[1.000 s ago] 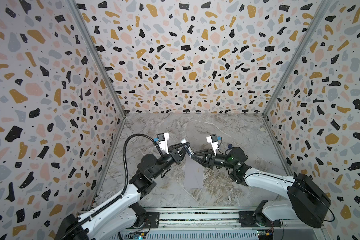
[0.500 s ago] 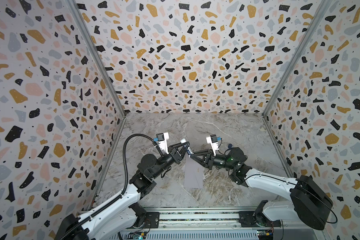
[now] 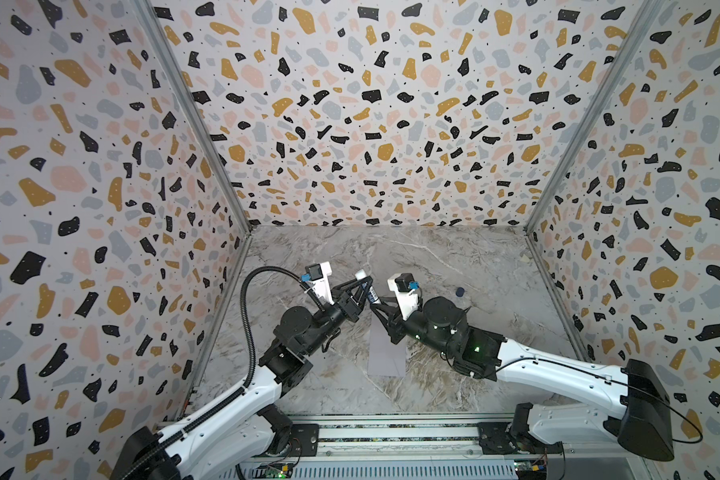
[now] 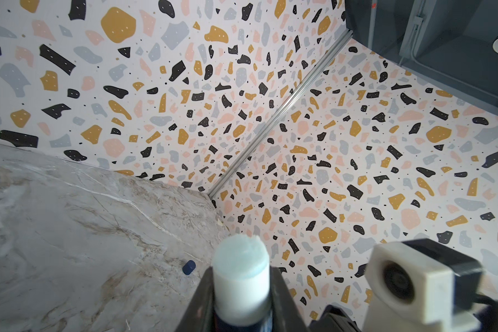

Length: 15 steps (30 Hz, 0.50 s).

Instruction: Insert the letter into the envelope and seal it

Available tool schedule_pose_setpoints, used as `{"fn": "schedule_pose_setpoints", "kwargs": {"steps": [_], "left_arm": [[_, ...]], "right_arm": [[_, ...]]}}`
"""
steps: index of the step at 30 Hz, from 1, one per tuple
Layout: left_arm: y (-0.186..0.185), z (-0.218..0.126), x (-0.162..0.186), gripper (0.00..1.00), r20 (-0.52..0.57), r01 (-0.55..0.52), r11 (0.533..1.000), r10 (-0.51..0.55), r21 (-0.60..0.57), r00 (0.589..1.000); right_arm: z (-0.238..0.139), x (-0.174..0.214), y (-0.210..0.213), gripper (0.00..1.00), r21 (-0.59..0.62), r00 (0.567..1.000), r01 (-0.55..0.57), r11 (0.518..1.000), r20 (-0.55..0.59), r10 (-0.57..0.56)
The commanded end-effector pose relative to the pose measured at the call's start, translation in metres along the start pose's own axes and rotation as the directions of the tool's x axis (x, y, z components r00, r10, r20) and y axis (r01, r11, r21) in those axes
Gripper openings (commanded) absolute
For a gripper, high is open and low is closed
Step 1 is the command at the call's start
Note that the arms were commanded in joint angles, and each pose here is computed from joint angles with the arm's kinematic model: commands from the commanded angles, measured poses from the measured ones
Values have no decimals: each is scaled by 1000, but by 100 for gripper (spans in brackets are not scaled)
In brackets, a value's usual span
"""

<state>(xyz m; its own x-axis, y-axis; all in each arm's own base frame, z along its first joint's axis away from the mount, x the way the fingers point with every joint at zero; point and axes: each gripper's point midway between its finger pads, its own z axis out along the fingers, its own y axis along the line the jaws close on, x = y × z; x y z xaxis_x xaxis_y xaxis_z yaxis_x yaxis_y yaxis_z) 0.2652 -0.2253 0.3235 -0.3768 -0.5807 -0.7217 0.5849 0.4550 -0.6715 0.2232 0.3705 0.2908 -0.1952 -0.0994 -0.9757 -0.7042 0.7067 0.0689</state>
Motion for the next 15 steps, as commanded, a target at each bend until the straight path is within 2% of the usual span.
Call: {"fn": "schedule_pose_setpoints", "kwargs": {"steps": [1,4,6,8,11,15], "left_arm": [[-8,1,27,0,-114,-5,999,12,54,993],[-7,1,28,0,-119,-3,999,9,52,993],[-7,1,28,0,-117,-3,999,9,52,993],[-7,1,27,0,-115,-5,999,11,52,993],[-8,1,27,0,-113,-7,999,13,53,994],[-9,2,26,0,-111,-8,998,15,57,994]], "right_arm": [[-3,-36,-29,0,350,972,209,913,31,-234],[1,-34,-26,0,485,921,359,797,-48,-386],[3,-31,-26,0,544,893,416,729,-92,-442],[5,-26,-27,0,570,875,448,689,-123,-467],[6,-20,-25,0,562,878,444,698,-119,-463],[1,-21,-22,0,504,911,377,778,-49,-409]]}}
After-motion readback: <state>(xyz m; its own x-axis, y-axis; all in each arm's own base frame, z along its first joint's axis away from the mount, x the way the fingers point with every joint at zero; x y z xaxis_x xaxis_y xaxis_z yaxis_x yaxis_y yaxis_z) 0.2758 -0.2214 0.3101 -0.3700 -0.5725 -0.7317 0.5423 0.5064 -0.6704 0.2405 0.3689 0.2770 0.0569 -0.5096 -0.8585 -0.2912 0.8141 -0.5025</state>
